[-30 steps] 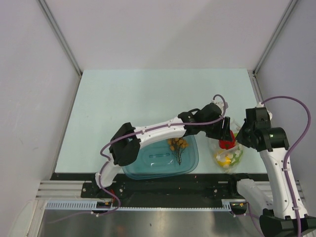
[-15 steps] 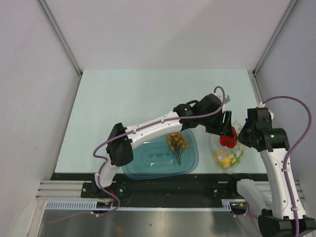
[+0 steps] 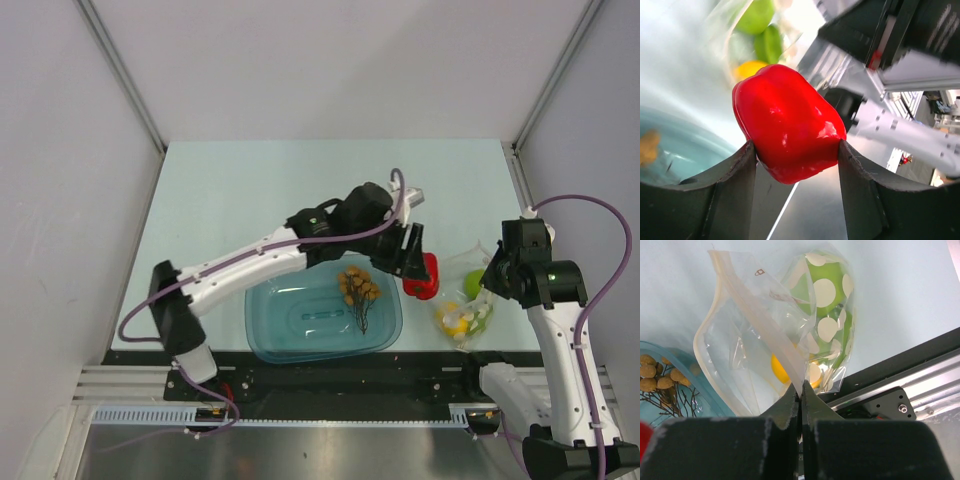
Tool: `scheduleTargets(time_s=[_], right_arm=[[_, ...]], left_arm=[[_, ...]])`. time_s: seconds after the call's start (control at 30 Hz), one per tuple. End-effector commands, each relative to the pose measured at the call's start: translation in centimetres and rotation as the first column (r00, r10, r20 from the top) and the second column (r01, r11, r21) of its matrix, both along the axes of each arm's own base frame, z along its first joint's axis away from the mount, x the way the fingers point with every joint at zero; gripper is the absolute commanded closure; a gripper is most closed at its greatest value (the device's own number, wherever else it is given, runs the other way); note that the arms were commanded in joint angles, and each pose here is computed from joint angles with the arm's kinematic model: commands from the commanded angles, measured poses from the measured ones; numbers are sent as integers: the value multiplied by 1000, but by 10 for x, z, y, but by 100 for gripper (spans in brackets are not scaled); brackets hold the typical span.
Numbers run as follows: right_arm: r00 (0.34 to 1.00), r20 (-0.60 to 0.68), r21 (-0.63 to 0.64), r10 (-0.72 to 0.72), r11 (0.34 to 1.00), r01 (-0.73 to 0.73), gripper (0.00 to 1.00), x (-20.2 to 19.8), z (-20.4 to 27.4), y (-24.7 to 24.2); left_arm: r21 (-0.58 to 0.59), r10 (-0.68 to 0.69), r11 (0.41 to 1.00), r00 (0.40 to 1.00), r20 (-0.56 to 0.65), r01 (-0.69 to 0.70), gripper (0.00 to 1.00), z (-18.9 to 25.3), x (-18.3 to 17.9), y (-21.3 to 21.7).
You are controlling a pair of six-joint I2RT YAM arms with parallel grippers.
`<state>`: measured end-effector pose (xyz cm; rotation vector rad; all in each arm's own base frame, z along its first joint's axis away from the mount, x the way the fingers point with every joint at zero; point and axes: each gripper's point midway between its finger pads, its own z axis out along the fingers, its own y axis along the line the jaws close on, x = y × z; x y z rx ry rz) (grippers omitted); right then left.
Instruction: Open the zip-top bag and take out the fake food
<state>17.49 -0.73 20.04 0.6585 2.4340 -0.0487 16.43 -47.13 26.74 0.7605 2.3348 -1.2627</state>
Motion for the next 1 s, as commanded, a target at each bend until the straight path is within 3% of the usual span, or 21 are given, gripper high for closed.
scheduleTargets(time_s=[0.0, 0.17, 0.3, 0.37, 0.6, 0.77, 0.97], right_arm=[[998, 55, -22, -13, 1000, 14, 100, 6, 10, -6], [999, 47, -8, -1, 1000, 2, 100, 5, 6, -2], [999, 37, -6, 2, 1000, -2, 100, 5, 4, -2], [999, 37, -6, 6, 1000, -6, 100, 6, 4, -1], [999, 34, -4, 4, 1000, -4, 100, 5, 2, -1], [999, 34, 0, 3, 1000, -3, 100, 4, 1, -1], [999, 32, 3, 4, 1000, -4, 100, 3, 1, 0]], left_arm=[[-52, 57, 997, 990, 129, -51, 100, 33, -4, 51], [65, 201, 975, 966, 165, -214, 100, -3, -7, 116], [163, 380, 899, 909, 174, -407, 100, -38, -5, 171], [183, 408, 881, 897, 169, -436, 100, -54, -9, 185], [211, 546, 800, 827, 135, -562, 100, -95, -3, 202], [281, 544, 759, 809, 224, -588, 100, -125, 12, 205], [266, 516, 761, 800, 305, -592, 100, -133, 35, 188]])
